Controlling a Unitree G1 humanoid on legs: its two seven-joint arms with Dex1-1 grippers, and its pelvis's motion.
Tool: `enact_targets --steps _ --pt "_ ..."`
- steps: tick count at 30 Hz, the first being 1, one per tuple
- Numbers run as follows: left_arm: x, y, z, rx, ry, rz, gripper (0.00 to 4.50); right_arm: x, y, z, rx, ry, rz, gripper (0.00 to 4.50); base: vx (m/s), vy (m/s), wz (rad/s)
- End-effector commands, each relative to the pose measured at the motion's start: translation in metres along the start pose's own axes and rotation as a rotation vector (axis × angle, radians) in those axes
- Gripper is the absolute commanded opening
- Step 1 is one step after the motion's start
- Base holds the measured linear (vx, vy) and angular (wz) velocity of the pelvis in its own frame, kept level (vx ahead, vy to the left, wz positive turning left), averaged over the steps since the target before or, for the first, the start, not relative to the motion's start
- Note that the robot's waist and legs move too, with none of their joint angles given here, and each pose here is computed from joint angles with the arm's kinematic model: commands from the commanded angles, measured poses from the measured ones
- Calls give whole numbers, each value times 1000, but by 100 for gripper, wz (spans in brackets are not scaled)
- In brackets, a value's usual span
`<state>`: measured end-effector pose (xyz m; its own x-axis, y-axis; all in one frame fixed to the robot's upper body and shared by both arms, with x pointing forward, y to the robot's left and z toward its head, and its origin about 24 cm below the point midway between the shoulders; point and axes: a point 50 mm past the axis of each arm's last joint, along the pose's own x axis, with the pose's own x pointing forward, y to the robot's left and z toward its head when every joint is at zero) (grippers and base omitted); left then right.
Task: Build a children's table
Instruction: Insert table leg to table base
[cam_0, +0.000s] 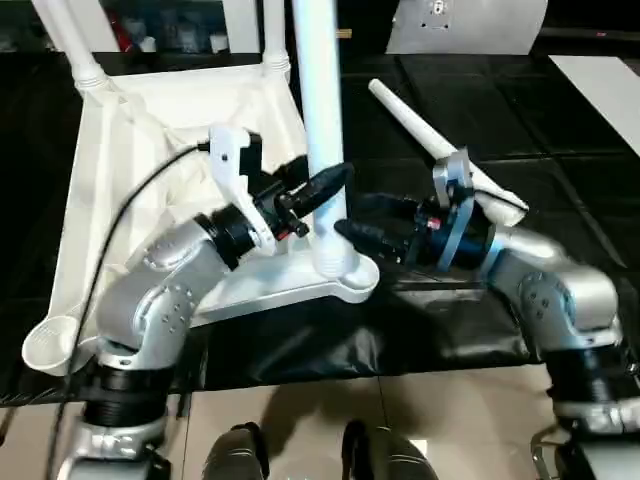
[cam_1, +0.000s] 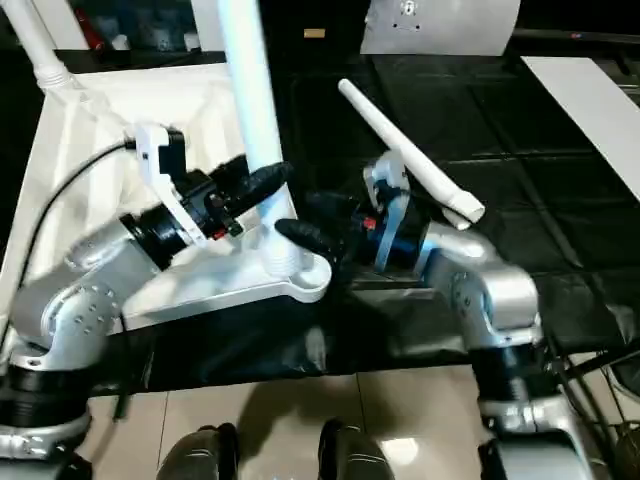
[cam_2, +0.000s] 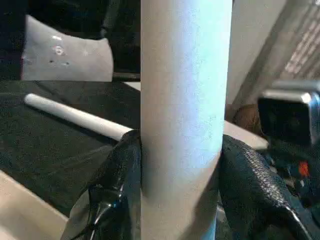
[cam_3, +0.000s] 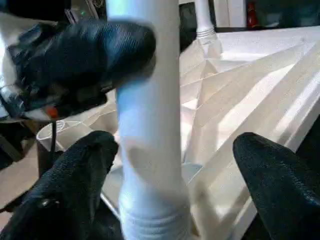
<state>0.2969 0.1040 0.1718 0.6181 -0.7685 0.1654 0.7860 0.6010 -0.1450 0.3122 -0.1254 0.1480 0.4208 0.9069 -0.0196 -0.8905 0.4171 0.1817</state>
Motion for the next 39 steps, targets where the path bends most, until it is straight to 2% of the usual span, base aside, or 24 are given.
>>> enact_targets --steps 1,7,15,17,19,25,26,30,32,33,35,39 --pt "5 -9 5 52 -7 -51 192 -1 -2 1 3 25 -8 427 0 0 0" --pt "10 -16 7 126 13 -83 192 8 3 -4 -8 119 35 427 0 0 0" --pt "14 -21 7 155 17 -108 192 16 3 -11 15 167 36 427 0 0 0" --pt "14 -21 6 163 22 -113 192 18 1 -12 20 165 24 413 0 0 0" --pt "14 -22 5 168 27 -118 192 19 0 -11 20 164 17 380 0 0 0" --pt "14 -23 4 186 39 -130 192 22 2 -9 11 146 41 341 0 0 0" --pt "14 -23 4 186 40 -130 192 22 3 -9 9 145 46 321 0 0 0" --pt "14 -23 3 188 39 -129 192 22 4 -8 6 143 54 289 0 0 0" --pt "14 -23 3 190 39 -130 192 22 4 -9 8 142 58 289 0 0 0" --pt "14 -23 3 190 39 -130 192 22 4 -9 8 142 58 266 0 0 0" --pt "14 -23 3 191 38 -132 192 23 5 -9 12 139 63 257 0 0 0" --pt "14 -24 3 193 41 -134 192 23 5 -10 17 137 69 210 0 0 0"
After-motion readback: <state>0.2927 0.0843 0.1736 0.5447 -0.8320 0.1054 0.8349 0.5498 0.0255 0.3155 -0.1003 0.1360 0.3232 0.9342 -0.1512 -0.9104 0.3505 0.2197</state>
